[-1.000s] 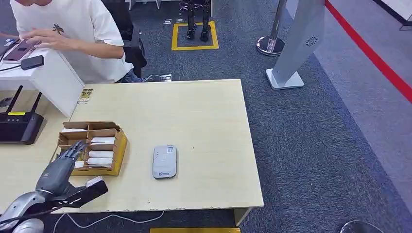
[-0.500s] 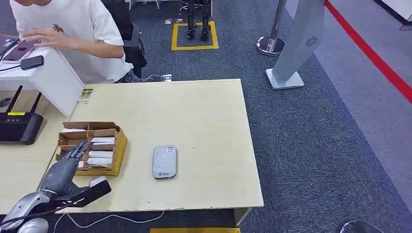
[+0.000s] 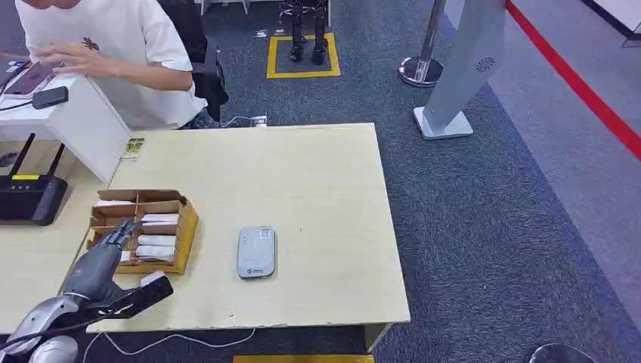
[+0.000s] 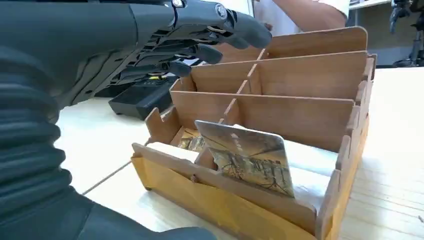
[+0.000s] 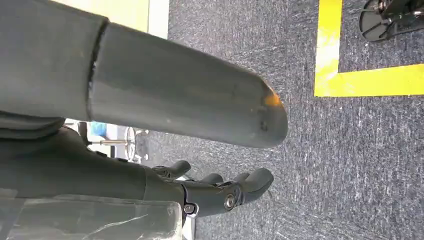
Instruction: Pass the card to the sensor for recognition and then transmit it.
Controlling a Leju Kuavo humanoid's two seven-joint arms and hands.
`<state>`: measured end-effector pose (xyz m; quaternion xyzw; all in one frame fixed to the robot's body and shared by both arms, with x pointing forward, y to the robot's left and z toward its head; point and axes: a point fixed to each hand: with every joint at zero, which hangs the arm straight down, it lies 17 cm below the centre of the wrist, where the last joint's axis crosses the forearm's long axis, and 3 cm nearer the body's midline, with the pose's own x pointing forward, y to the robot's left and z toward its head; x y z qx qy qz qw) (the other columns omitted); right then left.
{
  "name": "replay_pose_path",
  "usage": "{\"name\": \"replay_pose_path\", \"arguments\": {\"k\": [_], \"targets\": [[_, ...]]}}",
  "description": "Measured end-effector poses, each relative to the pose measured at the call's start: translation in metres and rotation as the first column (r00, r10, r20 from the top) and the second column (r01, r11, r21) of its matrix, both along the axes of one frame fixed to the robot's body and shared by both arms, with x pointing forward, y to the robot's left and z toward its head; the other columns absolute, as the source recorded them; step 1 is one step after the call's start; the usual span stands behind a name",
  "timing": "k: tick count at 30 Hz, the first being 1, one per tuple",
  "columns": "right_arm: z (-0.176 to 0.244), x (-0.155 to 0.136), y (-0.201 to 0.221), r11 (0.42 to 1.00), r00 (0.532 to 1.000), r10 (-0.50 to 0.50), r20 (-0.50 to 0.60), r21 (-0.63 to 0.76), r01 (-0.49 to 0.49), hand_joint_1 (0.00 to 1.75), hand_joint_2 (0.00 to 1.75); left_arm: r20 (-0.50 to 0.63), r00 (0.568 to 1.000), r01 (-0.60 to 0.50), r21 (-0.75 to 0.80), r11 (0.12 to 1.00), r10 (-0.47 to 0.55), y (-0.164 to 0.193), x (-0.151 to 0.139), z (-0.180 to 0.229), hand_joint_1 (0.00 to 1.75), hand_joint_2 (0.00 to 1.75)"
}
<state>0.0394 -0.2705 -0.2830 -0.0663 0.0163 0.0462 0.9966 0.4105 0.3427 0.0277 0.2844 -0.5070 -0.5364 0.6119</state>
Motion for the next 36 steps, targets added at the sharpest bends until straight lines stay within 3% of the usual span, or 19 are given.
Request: {"name": "replay_pose_path", "arguments": {"k": [17, 18, 19, 36], "targets": [[0.000, 0.000, 0.000, 1.000, 1.000, 0.007, -0.003, -0.001, -0.007, 0.00, 0.00, 0.007, 0.999, -0.036, 0.036, 0.999, 0.036, 0.016, 0.016, 0.003, 0.00, 1.75], [0.000, 0.000, 0.000, 1.000, 1.000, 0.007, -0.003, -0.001, -0.007, 0.00, 0.00, 0.007, 0.999, -0.038, 0.036, 0.999, 0.037, 0.017, 0.016, 0.003, 0.23, 1.75], [0.000, 0.000, 0.000, 1.000, 1.000, 0.007, -0.003, -0.001, -0.007, 0.00, 0.00, 0.007, 0.999, -0.039, 0.037, 0.999, 0.038, 0.017, 0.017, 0.003, 1.75, 1.75], [0.000, 0.000, 0.000, 1.000, 1.000, 0.007, -0.002, -0.001, -0.007, 0.00, 0.00, 0.024, 0.999, -0.043, 0.022, 0.999, 0.043, 0.014, 0.020, 0.006, 1.75, 1.75]]}}
